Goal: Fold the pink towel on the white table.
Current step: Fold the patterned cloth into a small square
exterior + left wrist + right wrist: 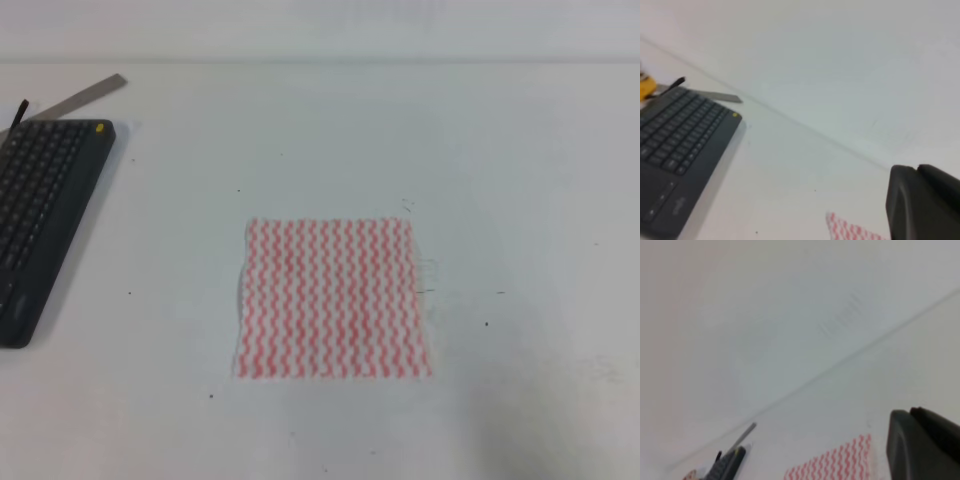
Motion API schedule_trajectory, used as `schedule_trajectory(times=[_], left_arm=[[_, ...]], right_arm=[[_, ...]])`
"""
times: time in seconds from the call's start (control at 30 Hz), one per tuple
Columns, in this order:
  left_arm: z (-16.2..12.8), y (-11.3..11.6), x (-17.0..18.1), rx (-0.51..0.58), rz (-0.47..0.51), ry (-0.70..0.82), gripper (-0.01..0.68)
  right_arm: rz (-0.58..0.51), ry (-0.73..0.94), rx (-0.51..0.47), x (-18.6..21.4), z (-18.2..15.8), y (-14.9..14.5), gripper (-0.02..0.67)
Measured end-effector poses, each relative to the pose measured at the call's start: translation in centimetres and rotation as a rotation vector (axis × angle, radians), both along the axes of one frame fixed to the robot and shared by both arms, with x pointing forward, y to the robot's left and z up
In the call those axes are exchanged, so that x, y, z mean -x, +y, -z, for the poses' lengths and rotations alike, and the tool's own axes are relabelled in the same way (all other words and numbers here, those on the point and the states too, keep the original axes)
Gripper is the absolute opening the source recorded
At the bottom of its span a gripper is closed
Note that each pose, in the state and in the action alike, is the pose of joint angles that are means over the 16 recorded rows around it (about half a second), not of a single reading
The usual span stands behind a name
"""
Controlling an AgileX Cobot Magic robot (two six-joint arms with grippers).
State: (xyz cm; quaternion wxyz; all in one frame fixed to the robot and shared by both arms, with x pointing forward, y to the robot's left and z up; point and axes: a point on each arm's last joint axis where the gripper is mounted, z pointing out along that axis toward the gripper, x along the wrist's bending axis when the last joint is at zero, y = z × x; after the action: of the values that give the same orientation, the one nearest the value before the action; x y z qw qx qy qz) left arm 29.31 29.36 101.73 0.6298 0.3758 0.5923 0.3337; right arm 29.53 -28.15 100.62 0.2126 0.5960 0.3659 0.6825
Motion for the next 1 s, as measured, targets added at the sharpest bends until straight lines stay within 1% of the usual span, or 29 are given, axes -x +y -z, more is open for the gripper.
schedule_trajectory(times=[0.23,0.37,0.47,0.6,0.73,0.87,1.0], left_arm=[[-3.7,-0.5,-1.9,-0.058,0.063,0.144,-0.002],[-5.3,-0.8,-4.0,-0.112,0.105,0.26,-0.002],[-6.0,-1.0,-5.9,-0.147,0.143,0.356,-0.002],[-6.1,-1.3,-8.1,-0.194,0.205,0.467,-0.002],[-5.8,-1.7,-10.1,-0.231,0.288,0.546,-0.002],[-5.2,-2.3,-11.7,-0.243,0.371,0.592,-0.002],[-4.6,-3.1,-12.9,-0.246,0.452,0.599,-0.002]], right_arm=[[-0.104,0.121,0.09,-1.4,-2.4,1.1,-0.019],[-0.178,0.225,0.156,-2.8,-3.3,1.9,-0.019],[-0.227,0.3,0.197,-3.9,-3.6,2.4,-0.019],[-0.277,0.386,0.237,-5.1,-3.8,2.9,-0.019],[-0.313,0.452,0.265,-6.2,-3.7,3.2,-0.019],[-0.343,0.502,0.279,-7.2,-3.5,3.5,-0.019],[-0.384,0.537,0.277,-8.2,-3.5,4.0,-0.019]])
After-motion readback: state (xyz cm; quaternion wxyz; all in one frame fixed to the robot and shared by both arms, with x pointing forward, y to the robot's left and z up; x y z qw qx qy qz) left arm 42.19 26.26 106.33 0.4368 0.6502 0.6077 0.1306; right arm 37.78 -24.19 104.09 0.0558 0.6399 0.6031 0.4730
